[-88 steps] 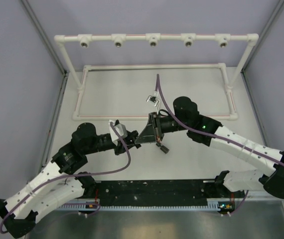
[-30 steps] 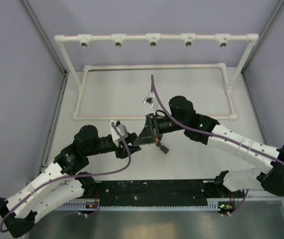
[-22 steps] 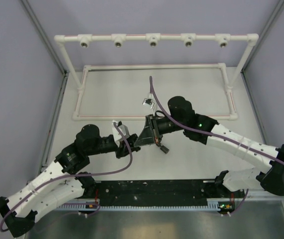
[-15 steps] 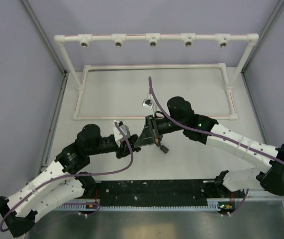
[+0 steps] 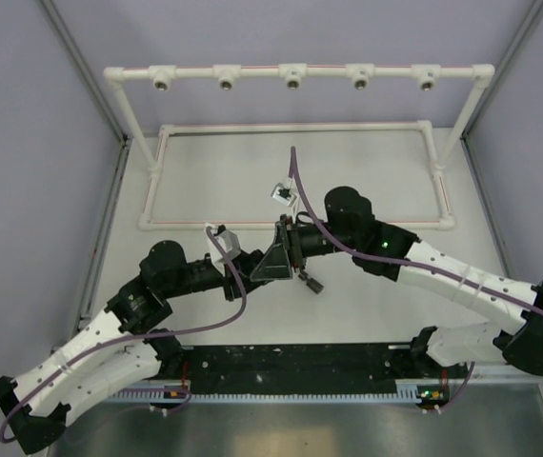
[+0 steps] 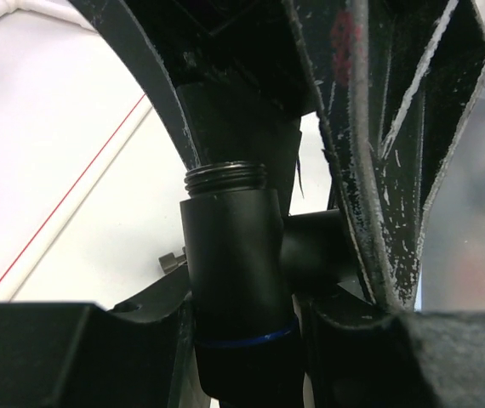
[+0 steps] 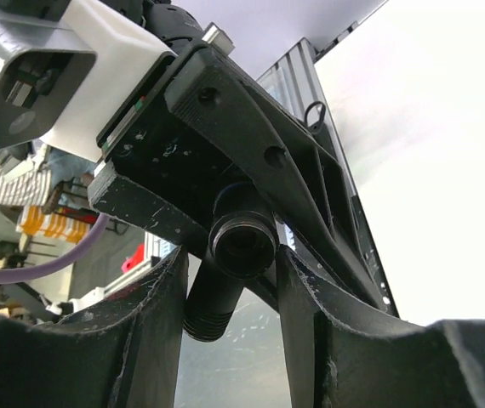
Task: Install the water faucets
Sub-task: Adjust the water faucet.
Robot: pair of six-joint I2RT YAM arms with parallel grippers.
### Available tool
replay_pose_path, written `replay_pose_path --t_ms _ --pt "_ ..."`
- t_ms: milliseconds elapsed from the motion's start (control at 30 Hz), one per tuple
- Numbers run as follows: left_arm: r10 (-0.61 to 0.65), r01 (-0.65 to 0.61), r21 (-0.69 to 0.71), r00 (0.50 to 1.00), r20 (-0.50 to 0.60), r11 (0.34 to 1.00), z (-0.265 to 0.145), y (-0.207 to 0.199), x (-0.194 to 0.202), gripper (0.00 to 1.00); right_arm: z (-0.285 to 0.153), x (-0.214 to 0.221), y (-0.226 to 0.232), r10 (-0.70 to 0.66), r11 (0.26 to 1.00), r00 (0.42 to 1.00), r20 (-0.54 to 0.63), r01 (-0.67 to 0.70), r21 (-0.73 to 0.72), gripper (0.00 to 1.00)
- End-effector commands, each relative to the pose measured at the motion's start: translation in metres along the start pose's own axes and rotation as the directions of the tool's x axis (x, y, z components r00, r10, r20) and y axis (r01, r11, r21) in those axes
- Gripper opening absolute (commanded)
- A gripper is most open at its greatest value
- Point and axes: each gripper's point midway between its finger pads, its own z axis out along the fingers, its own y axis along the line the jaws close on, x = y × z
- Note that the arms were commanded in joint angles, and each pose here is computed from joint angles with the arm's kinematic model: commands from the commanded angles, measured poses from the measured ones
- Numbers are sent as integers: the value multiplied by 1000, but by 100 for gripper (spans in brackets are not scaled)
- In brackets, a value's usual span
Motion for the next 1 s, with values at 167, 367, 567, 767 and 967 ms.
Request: replay_pose_path --t_ms 167,367,567,767,967 --pt "34 -52 58 959 280 997 -4 -18 -71 0 1 23 -43 -86 981 996 -29 89 172 42" --pt "56 -77 62 956 288 995 -12 -23 -74 0 -7 35 -63 -97 960 994 -47 106 259 43" --pt "79 -99 61 958 275 993 -18 -26 -69 0 -10 41 -68 -89 956 995 -47 99 276 49" --pt "98 -116 48 953 285 992 -24 -27 -71 0 -11 41 -68 -88 957 995 -46 97 275 51" --pt "108 -118 14 950 293 993 -28 -23 -73 0 -13 45 -65 -85 960 995 -51 95 262 52"
